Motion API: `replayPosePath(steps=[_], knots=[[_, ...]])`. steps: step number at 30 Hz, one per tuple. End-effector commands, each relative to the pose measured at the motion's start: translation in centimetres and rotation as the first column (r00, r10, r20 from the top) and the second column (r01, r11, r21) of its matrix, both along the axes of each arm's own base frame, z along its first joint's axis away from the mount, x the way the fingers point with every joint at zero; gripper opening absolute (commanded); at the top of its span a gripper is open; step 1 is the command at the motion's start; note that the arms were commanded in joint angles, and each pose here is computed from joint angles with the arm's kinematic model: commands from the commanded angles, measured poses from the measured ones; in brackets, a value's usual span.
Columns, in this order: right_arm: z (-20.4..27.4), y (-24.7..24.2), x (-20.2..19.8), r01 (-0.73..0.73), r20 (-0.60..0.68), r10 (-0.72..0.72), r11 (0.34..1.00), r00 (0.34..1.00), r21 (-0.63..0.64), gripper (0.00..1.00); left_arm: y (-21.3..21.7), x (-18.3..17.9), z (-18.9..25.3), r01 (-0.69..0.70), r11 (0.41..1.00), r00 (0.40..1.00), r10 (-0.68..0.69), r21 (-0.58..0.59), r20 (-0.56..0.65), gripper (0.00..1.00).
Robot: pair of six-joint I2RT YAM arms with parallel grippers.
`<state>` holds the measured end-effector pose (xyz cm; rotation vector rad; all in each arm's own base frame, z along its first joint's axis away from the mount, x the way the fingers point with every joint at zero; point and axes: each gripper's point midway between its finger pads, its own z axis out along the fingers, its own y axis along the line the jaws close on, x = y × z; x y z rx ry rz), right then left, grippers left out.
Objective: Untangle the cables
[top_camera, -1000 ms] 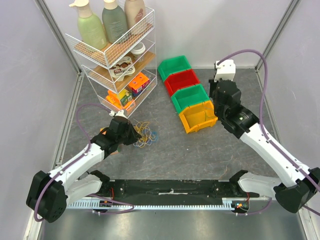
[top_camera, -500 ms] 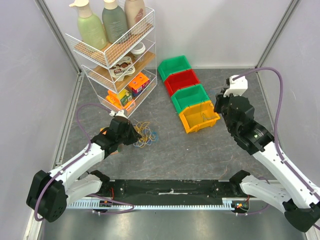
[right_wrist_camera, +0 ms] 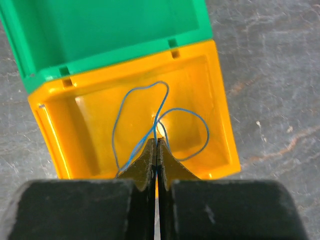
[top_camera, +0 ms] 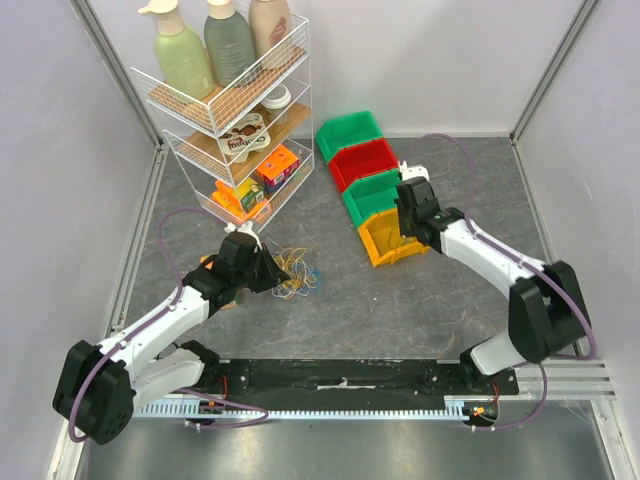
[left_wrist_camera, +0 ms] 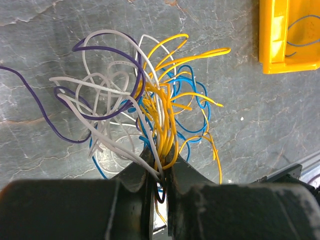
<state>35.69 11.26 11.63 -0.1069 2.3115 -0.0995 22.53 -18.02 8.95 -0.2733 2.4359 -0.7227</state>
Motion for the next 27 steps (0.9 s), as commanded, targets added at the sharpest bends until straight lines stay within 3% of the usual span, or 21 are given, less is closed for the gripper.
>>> replayPosePath(steps=[1, 5, 10, 12, 14, 17, 20, 22, 24, 27], knots=[[1.6, 2.5, 3.1, -0.055, 0.017, 0.054, 0.997, 0.998, 0.051, 0.0, -1.1, 0.4, 1.7, 0.032, 0.998, 0.999, -0.03, -0.059, 0.036, 0.08], [0.5, 2.8, 4.4, -0.049, -0.005, 0.049, 0.999, 0.999, 0.023, 0.04, -1.5, 0.4, 2.1, 0.051, 0.996, 0.998, -0.048, -0.074, 0.04, 0.08], [2.9, 1.8, 3.5, -0.043, 0.014, 0.045, 0.992, 0.999, -0.118, 0.64, -2.0, 0.3, 2.4, 0.078, 0.993, 0.996, -0.075, -0.088, 0.041, 0.07], [4.7, 2.9, 2.1, -0.076, 0.053, 0.084, 0.986, 0.995, -0.147, 0.75, -2.1, 0.3, 2.3, 0.083, 0.992, 0.996, -0.079, -0.092, 0.041, 0.07], [5.0, 6.2, -0.2, -0.182, 0.057, 0.187, 0.98, 0.981, -0.082, 0.82, -2.3, 0.4, 1.9, 0.088, 0.992, 0.996, -0.085, -0.091, 0.036, 0.08], [3.6, 13.2, -4.8, -0.399, 0.062, 0.395, 0.889, 0.916, 0.225, 0.84, -2.2, 0.5, 1.0, 0.088, 0.994, 0.996, -0.088, -0.069, 0.012, 0.13], [4.0, 20.2, -8.9, -0.558, 0.194, 0.539, 0.676, 0.82, 0.48, 0.86, -2.4, 0.4, 0.5, 0.098, 0.992, 0.995, -0.098, -0.075, -0.003, 0.15], [3.5, 22.6, -10.0, -0.591, 0.205, 0.587, 0.6, 0.783, 0.539, 0.85, -2.7, 0.3, 0.5, 0.103, 0.991, 0.994, -0.104, -0.086, -0.011, 0.15], [3.0, 24.0, -9.9, -0.595, 0.195, 0.605, 0.581, 0.772, 0.555, 0.8, -2.7, 0.2, 0.4, 0.106, 0.99, 0.994, -0.107, -0.09, -0.015, 0.15], [2.6, 25.7, -10.1, -0.637, 0.223, 0.642, 0.533, 0.733, 0.557, 0.66, -2.5, 0.0, 0.1, 0.098, 0.991, 0.995, -0.1, -0.087, -0.019, 0.17]])
